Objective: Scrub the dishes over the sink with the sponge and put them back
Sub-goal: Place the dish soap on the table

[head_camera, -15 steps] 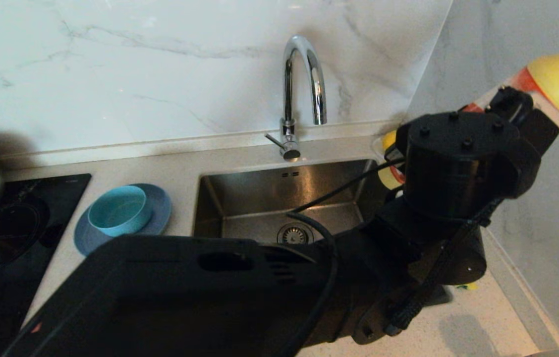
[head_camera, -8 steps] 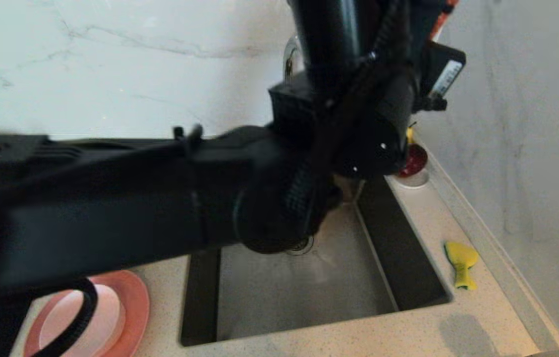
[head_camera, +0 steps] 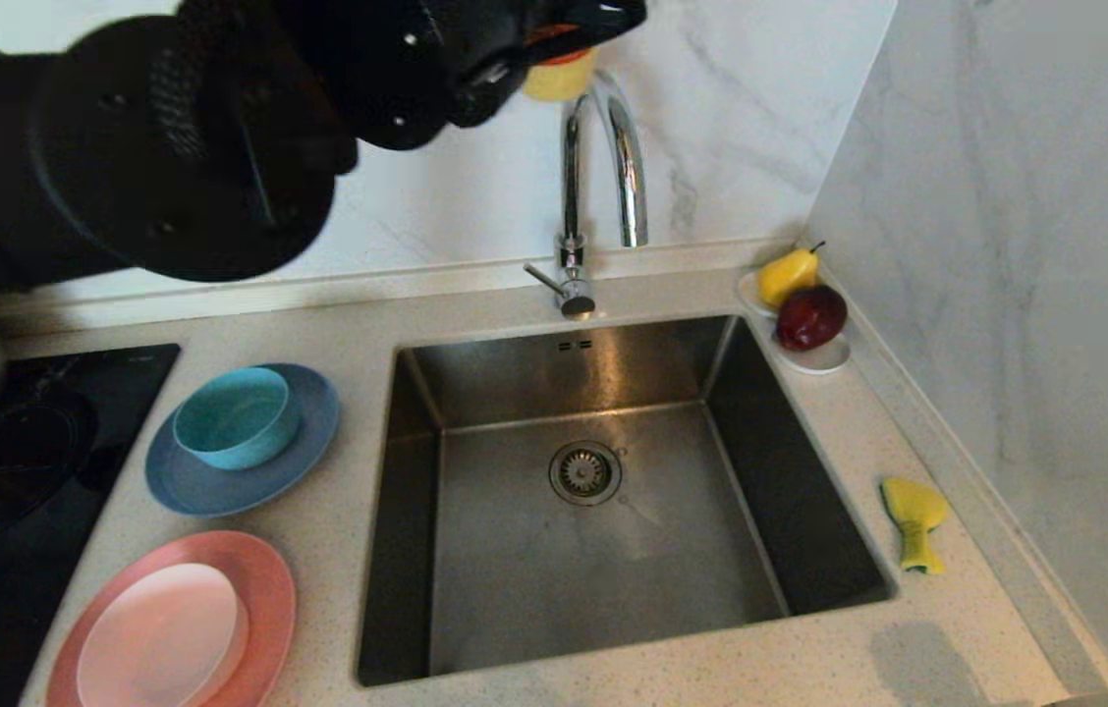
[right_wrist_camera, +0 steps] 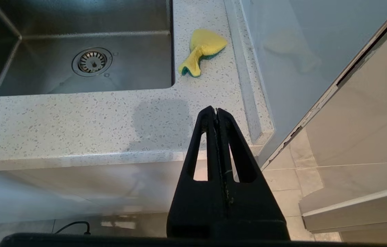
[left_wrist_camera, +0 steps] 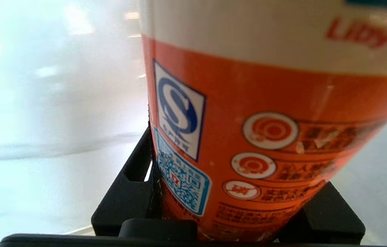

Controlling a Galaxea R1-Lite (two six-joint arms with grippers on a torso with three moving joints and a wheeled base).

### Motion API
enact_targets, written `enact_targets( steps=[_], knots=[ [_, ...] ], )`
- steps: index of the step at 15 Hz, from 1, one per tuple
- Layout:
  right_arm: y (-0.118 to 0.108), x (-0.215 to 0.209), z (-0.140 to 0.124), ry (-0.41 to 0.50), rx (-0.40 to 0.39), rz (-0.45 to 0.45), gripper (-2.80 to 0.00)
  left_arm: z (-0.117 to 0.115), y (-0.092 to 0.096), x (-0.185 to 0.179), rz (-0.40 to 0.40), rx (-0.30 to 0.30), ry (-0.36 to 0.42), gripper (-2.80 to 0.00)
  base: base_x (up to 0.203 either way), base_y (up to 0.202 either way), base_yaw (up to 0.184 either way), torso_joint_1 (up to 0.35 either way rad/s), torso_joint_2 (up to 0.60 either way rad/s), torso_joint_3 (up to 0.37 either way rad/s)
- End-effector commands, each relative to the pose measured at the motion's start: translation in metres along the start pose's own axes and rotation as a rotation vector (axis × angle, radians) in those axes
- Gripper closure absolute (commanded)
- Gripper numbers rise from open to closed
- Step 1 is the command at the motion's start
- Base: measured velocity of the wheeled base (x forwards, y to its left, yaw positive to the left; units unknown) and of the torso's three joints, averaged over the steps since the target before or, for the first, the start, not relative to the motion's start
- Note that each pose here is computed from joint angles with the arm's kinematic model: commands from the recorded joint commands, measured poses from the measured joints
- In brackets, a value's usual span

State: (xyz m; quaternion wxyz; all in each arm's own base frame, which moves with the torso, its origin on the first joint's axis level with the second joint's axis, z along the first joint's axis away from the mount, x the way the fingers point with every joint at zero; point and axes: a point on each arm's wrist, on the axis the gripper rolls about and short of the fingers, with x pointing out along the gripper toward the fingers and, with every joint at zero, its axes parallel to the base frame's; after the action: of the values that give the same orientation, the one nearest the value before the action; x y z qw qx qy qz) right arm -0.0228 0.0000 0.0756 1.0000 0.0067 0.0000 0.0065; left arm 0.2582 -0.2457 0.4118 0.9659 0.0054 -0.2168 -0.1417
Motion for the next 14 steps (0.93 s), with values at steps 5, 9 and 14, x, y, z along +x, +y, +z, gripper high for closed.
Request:
enact_targets(
  steps=[5, 9, 14],
  knots=[
    [0.000, 0.000, 0.000, -0.001, 0.000, 0.001, 0.00, 0.004, 0.128, 0.004, 0.293, 0.029, 0.114, 0.00, 0.000, 0.000, 0.000, 0.000, 0.00, 0.000],
    [0.000, 0.000, 0.000, -0.001, 0.000, 0.001, 0.00, -0.030, 0.183, 0.011, 0.505, -0.050, 0.197, 0.00, 0.000, 0.000, 0.000, 0.000, 0.00, 0.000],
    [0.000, 0.000, 0.000, 0.000, 0.000, 0.001, 0.00, -0.080, 0.218, 0.021, 0.670, -0.001, 0.294, 0.00, 0.000, 0.000, 0.000, 0.000, 0.00, 0.000]
  ],
)
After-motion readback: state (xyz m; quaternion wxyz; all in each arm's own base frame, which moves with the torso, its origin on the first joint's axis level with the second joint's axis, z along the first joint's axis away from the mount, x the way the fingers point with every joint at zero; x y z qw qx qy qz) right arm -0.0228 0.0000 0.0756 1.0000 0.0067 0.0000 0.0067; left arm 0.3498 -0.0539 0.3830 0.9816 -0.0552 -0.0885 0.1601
